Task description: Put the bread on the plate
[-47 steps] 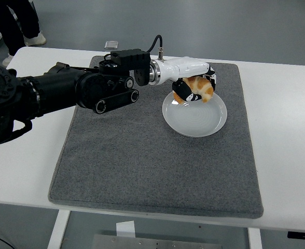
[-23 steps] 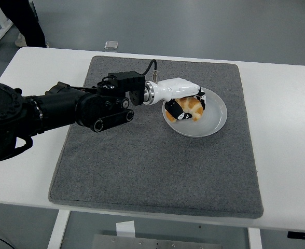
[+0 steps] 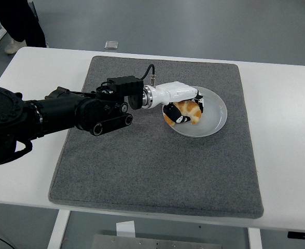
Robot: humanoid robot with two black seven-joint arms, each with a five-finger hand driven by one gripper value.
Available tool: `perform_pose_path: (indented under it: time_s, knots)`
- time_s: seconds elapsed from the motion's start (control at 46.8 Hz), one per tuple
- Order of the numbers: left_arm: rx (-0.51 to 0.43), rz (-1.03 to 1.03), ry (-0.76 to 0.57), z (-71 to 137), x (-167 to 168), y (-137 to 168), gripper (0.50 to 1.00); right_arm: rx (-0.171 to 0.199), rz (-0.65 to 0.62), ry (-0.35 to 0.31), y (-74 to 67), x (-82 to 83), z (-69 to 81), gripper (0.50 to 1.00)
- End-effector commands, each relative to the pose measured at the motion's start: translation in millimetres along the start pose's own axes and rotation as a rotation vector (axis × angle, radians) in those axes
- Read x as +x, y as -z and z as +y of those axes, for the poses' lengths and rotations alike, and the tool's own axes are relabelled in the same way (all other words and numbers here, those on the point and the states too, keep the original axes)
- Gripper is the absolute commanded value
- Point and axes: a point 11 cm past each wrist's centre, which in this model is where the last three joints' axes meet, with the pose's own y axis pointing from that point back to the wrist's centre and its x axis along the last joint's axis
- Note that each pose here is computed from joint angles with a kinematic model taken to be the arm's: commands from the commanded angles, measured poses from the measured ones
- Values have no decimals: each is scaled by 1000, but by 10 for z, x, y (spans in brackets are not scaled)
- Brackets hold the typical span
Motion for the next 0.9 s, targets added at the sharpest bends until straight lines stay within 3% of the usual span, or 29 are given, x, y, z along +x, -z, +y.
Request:
perform_pose_path:
  time_s: [0.0,0.598,0.641,0.705,0.876]
  knots:
    - [1,-1,0,1,1,5,500,0,0,0,0,0,0,952]
    - [23,-13,-35,18,40,76,500,0,0,0,0,0,0,952]
    - [23,-13,-33,19,29,79,531,0,0,0,0,0,0,952]
    - [24,-8,-33,21,17,82,619,0,0,0,0,0,0,952]
    - [24,-7,-32,21,10,84,728,0,0,0,0,0,0,952]
